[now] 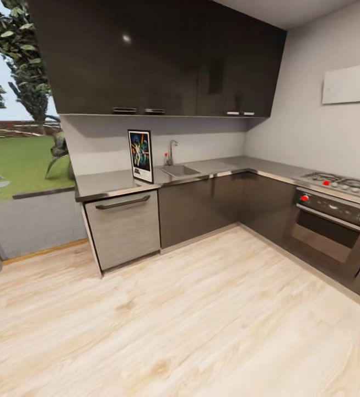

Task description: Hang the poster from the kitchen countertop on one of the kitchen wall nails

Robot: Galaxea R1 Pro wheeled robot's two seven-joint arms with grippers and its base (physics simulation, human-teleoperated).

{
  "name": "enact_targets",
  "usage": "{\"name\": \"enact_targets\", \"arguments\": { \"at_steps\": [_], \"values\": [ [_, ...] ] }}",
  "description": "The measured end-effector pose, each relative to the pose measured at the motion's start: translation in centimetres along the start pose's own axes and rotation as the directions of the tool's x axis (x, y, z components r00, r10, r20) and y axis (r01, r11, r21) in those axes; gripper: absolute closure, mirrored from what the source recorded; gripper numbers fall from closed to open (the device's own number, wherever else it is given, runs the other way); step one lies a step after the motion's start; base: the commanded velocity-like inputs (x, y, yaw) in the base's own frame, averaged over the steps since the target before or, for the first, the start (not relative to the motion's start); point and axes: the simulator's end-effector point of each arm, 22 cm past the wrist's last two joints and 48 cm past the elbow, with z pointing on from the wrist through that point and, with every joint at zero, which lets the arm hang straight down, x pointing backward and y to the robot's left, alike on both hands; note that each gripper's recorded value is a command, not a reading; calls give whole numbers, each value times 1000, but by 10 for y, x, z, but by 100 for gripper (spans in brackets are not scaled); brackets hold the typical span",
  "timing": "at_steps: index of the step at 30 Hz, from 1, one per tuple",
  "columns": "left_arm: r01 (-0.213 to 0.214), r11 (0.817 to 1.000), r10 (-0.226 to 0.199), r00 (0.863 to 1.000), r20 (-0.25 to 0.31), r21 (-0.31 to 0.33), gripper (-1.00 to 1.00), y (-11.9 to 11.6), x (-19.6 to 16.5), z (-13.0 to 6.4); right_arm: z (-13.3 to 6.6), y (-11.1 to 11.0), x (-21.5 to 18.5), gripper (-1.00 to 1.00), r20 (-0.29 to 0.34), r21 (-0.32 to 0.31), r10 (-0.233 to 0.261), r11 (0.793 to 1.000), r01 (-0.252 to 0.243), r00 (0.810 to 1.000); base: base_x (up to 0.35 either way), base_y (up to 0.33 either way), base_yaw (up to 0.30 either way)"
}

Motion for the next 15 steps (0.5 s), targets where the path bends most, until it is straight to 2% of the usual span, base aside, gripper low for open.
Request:
{"name": "enact_targets", "arguments": {
  "at_steps": [15],
  "values": [
    [0,1000,0,1000,0,0,-100,0,0,0,0,1,0,-100,0,-1,1,1000,-1,1000,287,-200,277]
  ]
}}
